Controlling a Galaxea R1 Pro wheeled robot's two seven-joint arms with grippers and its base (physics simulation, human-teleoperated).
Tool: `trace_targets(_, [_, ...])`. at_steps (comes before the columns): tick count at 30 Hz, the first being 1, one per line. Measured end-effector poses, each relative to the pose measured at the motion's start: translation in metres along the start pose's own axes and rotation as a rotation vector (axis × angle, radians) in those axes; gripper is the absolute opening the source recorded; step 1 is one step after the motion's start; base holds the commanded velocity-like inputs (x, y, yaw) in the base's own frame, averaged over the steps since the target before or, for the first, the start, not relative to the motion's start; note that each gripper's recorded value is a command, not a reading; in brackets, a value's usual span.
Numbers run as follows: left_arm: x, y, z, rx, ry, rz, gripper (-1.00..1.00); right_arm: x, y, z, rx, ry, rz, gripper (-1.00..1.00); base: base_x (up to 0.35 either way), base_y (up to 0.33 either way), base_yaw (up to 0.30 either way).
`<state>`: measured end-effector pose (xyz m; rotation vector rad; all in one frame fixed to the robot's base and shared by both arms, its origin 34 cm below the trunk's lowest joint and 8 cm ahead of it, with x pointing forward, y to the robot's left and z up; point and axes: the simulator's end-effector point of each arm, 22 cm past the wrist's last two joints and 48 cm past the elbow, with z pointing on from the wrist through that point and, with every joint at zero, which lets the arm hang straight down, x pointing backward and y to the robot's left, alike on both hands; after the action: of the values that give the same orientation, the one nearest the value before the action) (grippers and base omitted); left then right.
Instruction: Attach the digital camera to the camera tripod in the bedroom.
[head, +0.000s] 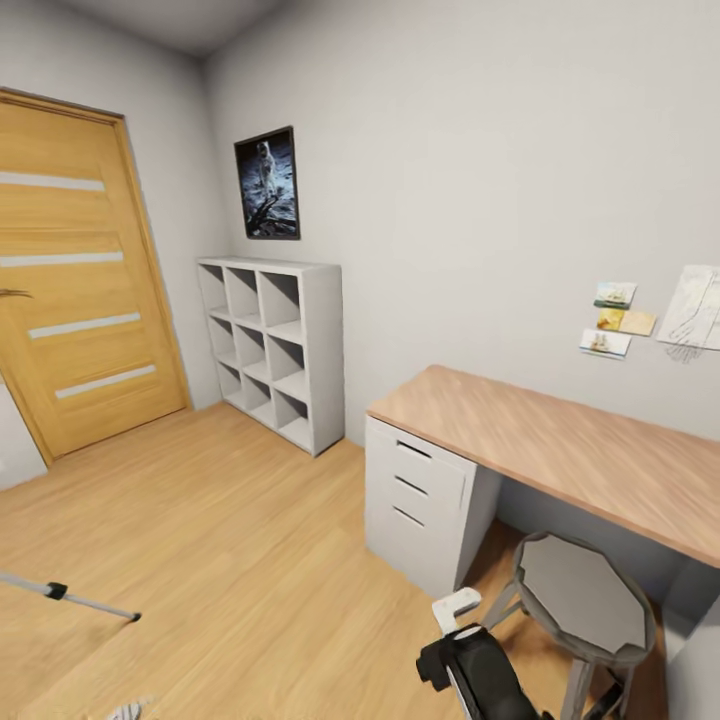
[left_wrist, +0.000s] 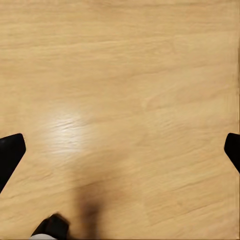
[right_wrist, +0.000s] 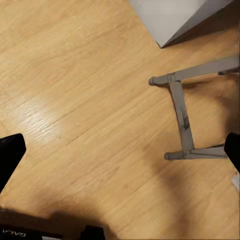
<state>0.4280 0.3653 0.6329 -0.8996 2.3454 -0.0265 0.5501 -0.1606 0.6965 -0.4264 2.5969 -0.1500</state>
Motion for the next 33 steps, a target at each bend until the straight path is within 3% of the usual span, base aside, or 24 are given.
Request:
trace_targets(1, [0.000, 0.000, 0.000, 0.000, 0.000, -0.001, 1.00, -0.001, 0.000, 0.000, 0.000, -0.001, 0.000, 1.00, 0.000, 0.000, 0.282])
trace_targets(7, [-0.007, 0.008, -0.032, 0.014, -0.029, -0.095, 1.00, -0.063, 0.017, -0.056, -0.046, -0.149, 0.015, 1.00, 0.000, 0.000, 0.283])
trace_targets(8, [-0.007, 0.010, -0.035, 0.010, -0.030, -0.106, 1.00, -0.070, 0.023, -0.062, -0.056, -0.170, 0.007, 1.00, 0.000, 0.000, 0.279])
trace_targets(9, [-0.005, 0.017, -0.041, -0.013, -0.028, -0.134, 1.00, -0.083, 0.044, -0.076, -0.095, -0.213, -0.027, 1.00, 0.000, 0.000, 0.277])
trace_targets(11, [-0.003, 0.022, -0.043, -0.037, -0.023, -0.157, 1.00, -0.088, 0.061, -0.084, -0.116, -0.236, -0.066, 1.00, 0.000, 0.000, 0.274])
trace_targets(15, [-0.002, 0.030, -0.046, -0.073, -0.021, -0.198, 1.00, -0.090, 0.081, -0.091, -0.146, -0.254, -0.108, 1.00, 0.000, 0.000, 0.272])
trace_targets(17, [0.000, 0.039, -0.049, -0.112, -0.015, -0.249, 1.00, -0.092, 0.093, -0.096, -0.170, -0.264, -0.128, 1.00, 0.000, 0.000, 0.272])
trace_targets(19, [0.002, 0.042, -0.049, -0.127, -0.010, -0.268, 1.00, -0.091, 0.097, -0.097, -0.178, -0.265, -0.132, 1.00, 0.000, 0.000, 0.276])
trace_targets(20, [0.005, 0.049, -0.051, -0.161, -0.002, -0.306, 1.00, -0.091, 0.103, -0.099, -0.193, -0.268, -0.137, 1.00, 0.000, 0.000, 0.279])
trace_targets(24, [0.006, 0.058, -0.053, -0.203, -0.001, -0.346, 1.00, -0.091, 0.107, -0.100, -0.205, -0.269, -0.140, 1.00, 0.000, 0.000, 0.281])
trace_targets(28, [0.005, 0.073, -0.058, -0.278, -0.017, -0.398, 1.00, -0.091, 0.111, -0.101, -0.217, -0.269, -0.142, 1.00, 0.000, 0.000, 0.284])
trace_targets(30, [0.005, 0.086, -0.063, -0.349, -0.030, -0.435, 1.00, -0.090, 0.115, -0.102, -0.233, -0.269, -0.140, 1.00, 0.000, 0.000, 0.285])
trace_targets(33, [0.004, 0.093, -0.066, -0.388, -0.032, -0.460, 1.00, -0.090, 0.118, -0.103, -0.244, -0.269, -0.139, 1.00, 0.000, 0.000, 0.285])
